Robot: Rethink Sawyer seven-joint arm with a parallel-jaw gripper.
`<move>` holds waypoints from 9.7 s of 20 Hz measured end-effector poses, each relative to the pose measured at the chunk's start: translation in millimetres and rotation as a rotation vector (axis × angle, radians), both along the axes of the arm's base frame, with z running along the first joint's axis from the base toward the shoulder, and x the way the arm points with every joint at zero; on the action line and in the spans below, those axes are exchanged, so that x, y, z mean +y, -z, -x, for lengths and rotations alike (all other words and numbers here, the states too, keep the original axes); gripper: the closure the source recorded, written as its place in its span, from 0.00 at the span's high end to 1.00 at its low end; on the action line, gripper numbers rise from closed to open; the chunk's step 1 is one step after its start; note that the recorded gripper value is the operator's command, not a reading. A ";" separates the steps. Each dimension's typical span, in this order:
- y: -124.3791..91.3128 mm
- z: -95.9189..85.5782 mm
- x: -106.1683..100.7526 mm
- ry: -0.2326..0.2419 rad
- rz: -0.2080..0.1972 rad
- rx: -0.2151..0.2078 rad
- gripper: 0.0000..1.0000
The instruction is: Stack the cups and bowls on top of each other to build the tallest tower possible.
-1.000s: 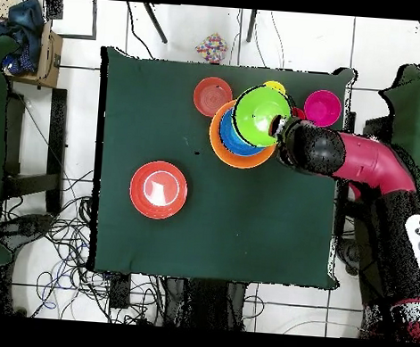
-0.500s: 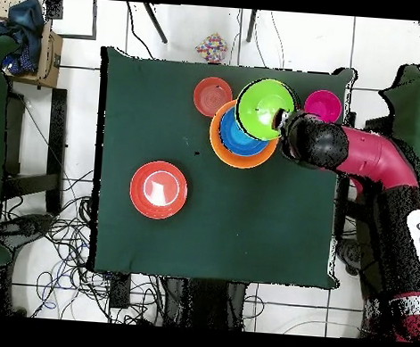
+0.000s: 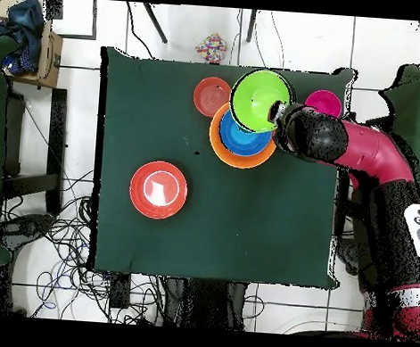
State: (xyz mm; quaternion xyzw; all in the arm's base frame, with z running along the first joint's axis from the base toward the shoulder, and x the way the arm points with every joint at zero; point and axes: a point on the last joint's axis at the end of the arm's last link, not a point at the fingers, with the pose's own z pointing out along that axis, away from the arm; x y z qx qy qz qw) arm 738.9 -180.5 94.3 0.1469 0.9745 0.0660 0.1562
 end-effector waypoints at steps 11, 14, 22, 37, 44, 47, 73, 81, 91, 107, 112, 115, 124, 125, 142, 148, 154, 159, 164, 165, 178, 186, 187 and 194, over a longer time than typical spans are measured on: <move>-14.4 -26.0 30.5 0.016 -0.153 -0.053 0.00; -14.2 -31.5 40.0 0.010 -0.192 -0.068 0.00; -6.9 -32.5 52.9 0.000 -0.233 -0.081 0.00; 20.7 -8.3 78.0 -0.105 -0.142 -0.148 0.00; 27.9 1.3 85.9 -0.142 -0.119 -0.171 0.00; 27.6 7.4 89.3 -0.148 -0.135 -0.166 0.00; 54.8 80.4 89.2 -0.201 -0.326 0.124 0.00; 65.5 93.3 82.1 -0.222 -0.333 0.166 0.00; 38.1 116.5 6.3 -0.210 -0.349 0.189 0.00; 41.7 107.2 -32.8 -0.215 -0.294 0.182 0.00; 53.6 99.2 -21.4 -0.229 -0.296 0.180 0.00; 61.4 96.6 -13.9 -0.239 -0.299 0.182 0.00; 69.1 97.2 -8.2 -0.241 -0.314 0.186 0.00; 69.1 96.4 -9.1 -0.239 -0.313 0.185 0.00; 65.4 81.5 -31.1 -0.203 -0.292 0.168 0.00; 63.0 73.8 -43.6 -0.183 -0.282 0.161 0.00; 62.6 73.3 -45.7 -0.181 -0.281 0.165 0.00; 62.4 73.2 -45.6 -0.181 -0.282 0.165 0.00; 61.5 72.5 -45.6 -0.178 -0.287 0.164 0.00; 61.0 72.0 -45.6 -0.177 -0.288 0.163 0.00; 44.0 65.9 -46.6 -0.162 -0.322 0.165 0.00; 24.9 59.5 -48.9 -0.159 -0.332 0.161 0.00; 23.6 59.1 -49.4 -0.159 -0.330 0.162 0.00; 18.9 57.2 -51.4 -0.161 -0.323 0.167 0.00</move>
